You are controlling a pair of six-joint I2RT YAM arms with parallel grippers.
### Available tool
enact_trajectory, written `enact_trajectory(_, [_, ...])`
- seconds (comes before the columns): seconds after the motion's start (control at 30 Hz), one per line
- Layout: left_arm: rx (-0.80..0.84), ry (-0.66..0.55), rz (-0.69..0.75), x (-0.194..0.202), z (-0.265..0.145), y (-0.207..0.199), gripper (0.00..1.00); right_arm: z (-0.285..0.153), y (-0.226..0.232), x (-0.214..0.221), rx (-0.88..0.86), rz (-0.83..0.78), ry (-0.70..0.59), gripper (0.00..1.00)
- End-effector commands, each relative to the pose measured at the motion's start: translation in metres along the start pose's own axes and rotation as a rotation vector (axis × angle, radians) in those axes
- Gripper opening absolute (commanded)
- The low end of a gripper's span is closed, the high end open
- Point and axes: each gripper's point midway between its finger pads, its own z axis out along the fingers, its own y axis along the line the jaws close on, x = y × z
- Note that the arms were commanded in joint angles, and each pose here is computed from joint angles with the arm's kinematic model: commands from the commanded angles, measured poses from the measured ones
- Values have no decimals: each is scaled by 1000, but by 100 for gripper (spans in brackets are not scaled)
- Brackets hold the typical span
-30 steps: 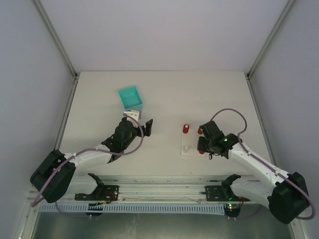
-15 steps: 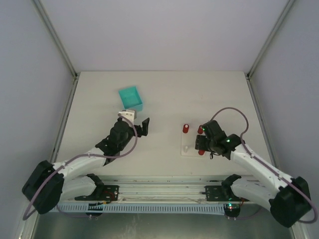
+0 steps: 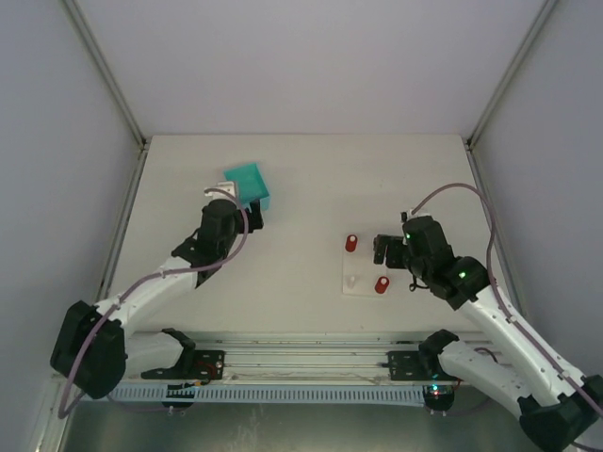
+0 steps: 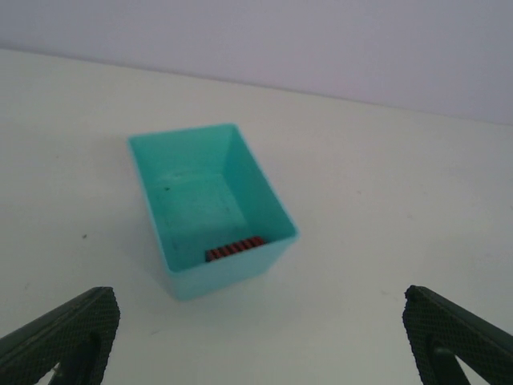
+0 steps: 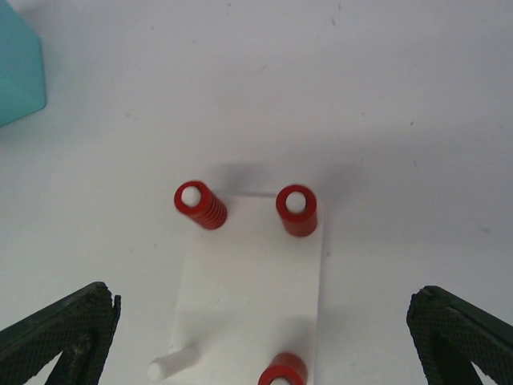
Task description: Install the large spring
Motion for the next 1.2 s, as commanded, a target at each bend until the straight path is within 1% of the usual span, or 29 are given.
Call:
enact_trajectory(0.0, [-90,0,8,-14,19,23,91,4,-3,-28,58,-15,-115,99])
enact_trajectory(0.07, [-134,-15,-17,-22,29,41,84,4,-4,-33,65,24,-135,99])
enact_trajectory(0.13, [-177,3,-51,-24,39,59,76,4,-1,-37,49,57,-154,99])
enact_trajectory(0.2, [-196,36,-56,-27,49,69,65,4,1,-36,36,65,-150,100])
enact_trajectory(0.27, [-240,97,-92,-26,58,82,60,0,-6,-34,73,86,-128,100])
enact_trajectory(0.37, [-270,210,-201,-31,70,100,55,-18,-23,-27,178,105,-33,100])
enact_trajectory(0.4, [-268,229,-212,-40,72,101,54,-25,-25,-24,192,105,0,100])
enact_trajectory(0.43, [-256,260,-215,-38,80,101,54,-29,-23,-26,201,102,34,100])
enact_trajectory(0.5, [-222,270,-210,-49,91,97,53,-33,-24,-21,223,85,104,100])
enact_trajectory(0.57, [-218,285,-229,-48,105,100,53,-32,-25,-17,252,61,153,100])
enact_trajectory(0.63, [-206,298,-275,-43,116,100,52,-29,-26,-20,277,25,173,100])
enact_trajectory(0.7, [-180,320,-287,-38,128,98,51,-24,-22,-29,281,-18,178,99])
enact_trajectory(0.77, [-153,343,-246,-37,141,94,50,-20,-17,-39,286,-52,184,99])
enact_trajectory(0.8, [-129,359,-199,-36,148,92,50,-16,-15,-42,289,-66,193,99])
enact_trajectory(0.83, [-105,361,-137,-42,156,89,50,-15,-12,-47,285,-82,195,99])
enact_trajectory(0.9, [-39,390,40,-46,171,82,51,-10,-7,-52,285,-98,209,99])
enact_trajectory(0.97, [-1,404,184,-53,179,84,52,-10,-4,-56,280,-113,219,99])
enact_trajectory(1.0, [2,394,235,-57,183,88,52,-10,-3,-57,281,-119,223,99])
enact_trajectory(1.03, [12,385,267,-61,186,93,52,-11,-3,-57,281,-125,229,99])
enact_trajectory(1.07, [65,370,287,-67,189,89,53,-12,-2,-57,275,-128,230,99])
enact_trajectory(1.1, [118,371,297,-67,193,87,53,-14,-1,-57,268,-131,233,99])
enact_trajectory(1.17, [170,381,325,-64,201,85,54,-16,0,-58,260,-134,235,99])
